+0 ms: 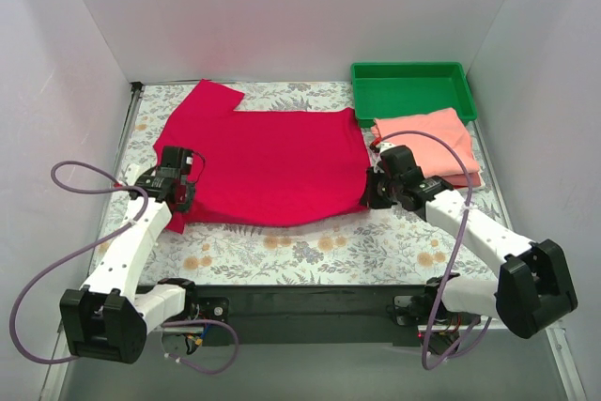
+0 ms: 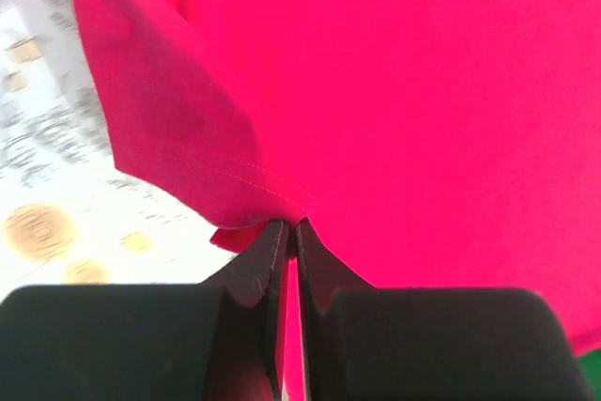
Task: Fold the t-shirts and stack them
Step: Fold the tshirt
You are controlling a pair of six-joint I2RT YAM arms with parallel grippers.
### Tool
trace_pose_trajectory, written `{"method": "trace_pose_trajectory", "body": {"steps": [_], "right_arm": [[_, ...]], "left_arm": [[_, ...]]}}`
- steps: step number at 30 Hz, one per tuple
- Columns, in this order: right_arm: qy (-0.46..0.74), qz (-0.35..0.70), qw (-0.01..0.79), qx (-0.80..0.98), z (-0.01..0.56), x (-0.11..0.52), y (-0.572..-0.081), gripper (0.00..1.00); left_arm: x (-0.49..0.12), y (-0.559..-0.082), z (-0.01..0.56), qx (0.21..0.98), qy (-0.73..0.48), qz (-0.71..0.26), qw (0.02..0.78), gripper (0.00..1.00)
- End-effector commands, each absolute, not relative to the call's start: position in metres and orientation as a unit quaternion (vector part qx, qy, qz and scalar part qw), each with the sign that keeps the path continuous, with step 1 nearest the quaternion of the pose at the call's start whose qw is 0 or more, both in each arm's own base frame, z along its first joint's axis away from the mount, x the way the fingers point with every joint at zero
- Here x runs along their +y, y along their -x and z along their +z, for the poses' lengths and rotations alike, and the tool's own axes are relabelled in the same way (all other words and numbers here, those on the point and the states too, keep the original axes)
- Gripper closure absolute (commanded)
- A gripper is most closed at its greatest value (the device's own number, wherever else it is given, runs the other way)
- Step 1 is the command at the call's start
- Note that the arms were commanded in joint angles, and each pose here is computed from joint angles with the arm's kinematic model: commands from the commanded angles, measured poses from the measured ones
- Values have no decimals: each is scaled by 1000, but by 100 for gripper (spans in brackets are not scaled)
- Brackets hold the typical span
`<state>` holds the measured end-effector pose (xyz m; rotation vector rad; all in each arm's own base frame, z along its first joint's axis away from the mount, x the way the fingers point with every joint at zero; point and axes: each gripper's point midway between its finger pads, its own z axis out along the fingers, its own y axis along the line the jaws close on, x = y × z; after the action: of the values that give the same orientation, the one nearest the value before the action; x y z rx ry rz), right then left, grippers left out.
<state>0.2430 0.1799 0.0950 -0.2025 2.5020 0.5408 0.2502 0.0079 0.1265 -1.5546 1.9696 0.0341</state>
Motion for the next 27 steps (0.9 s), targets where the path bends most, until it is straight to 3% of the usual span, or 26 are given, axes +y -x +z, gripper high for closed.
{"method": "trace_pose_trajectory", "body": {"steps": [1, 7, 27], "right_arm": [[82, 199, 310, 926, 115, 181, -269, 99], [80, 195, 313, 926, 120, 179, -293, 99], [76, 191, 299, 932, 116, 171, -357, 99]], "left_arm": [[18, -290, 163, 696, 603, -18, 389, 100], [3, -335, 186, 727, 534, -59, 428, 100], [7, -431, 150, 802, 423, 43, 420, 100]]}}
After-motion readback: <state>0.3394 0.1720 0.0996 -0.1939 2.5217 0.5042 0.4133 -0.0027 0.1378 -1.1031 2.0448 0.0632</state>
